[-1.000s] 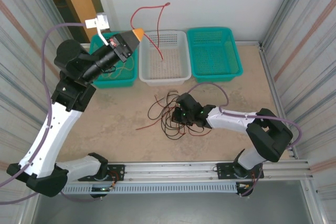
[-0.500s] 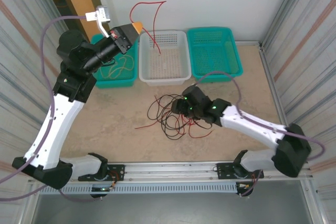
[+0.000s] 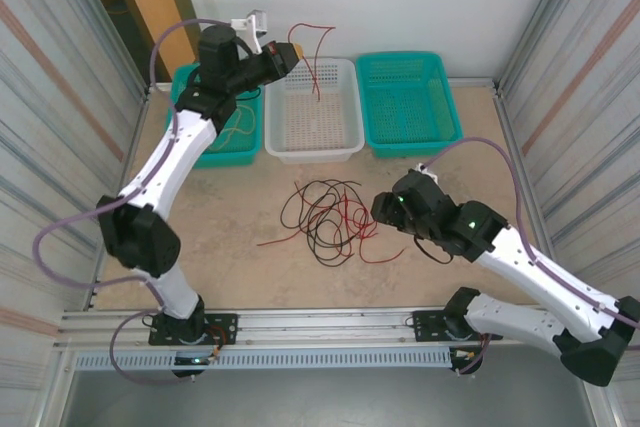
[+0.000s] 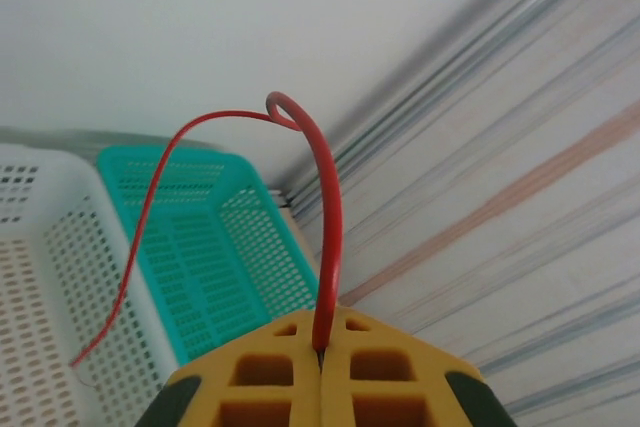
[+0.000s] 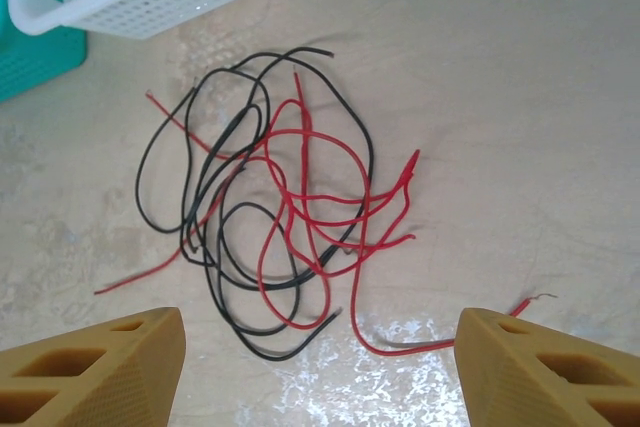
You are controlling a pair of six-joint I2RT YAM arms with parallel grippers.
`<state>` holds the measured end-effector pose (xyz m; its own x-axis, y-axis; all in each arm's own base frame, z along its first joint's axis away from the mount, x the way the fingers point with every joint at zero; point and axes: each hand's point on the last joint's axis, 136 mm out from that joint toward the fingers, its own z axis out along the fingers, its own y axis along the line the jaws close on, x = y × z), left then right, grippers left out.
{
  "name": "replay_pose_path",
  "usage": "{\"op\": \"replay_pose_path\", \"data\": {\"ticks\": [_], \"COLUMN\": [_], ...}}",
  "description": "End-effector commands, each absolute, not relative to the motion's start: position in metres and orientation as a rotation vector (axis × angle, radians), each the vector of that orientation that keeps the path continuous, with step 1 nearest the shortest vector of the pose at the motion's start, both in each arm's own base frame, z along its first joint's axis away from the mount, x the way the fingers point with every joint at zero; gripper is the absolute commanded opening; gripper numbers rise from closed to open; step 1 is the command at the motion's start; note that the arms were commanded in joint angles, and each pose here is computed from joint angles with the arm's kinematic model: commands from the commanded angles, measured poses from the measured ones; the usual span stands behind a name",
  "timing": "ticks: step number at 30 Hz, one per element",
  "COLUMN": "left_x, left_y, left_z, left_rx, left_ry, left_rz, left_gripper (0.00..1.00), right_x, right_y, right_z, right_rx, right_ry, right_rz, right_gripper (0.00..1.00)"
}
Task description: Untangle the cables
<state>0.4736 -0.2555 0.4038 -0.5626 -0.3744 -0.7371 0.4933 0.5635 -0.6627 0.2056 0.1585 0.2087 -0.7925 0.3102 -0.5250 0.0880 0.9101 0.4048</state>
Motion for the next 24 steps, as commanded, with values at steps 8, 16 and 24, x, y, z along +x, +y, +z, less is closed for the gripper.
{"op": "replay_pose_path", "data": {"ticks": [8,16,24], "left_x": [0.476,0.395,0.283], "left_y": [-0.239,-0.211,-0.2], "left_z": [0.356,0.383,0.314], "left_rx": [0.115,0.153,0.257], "left_ry": [1.941,1.921,2.051], "left_rz": [-0.982,-0.945,-0.987], "left_gripper": [0.86,0.69,0.52], "right_x": [0.209,0.222,0.252], "right_y": [0.158,0.196,0.221], "right_z": [0.191,0.161,0.131], "right_rx": [0.272,0.203,0.192], "right_ry": [2.541,2.645,2.704], "right_rz": [0.376,0.405,0.499], "right_gripper": [0.71,0.59,0.47]}}
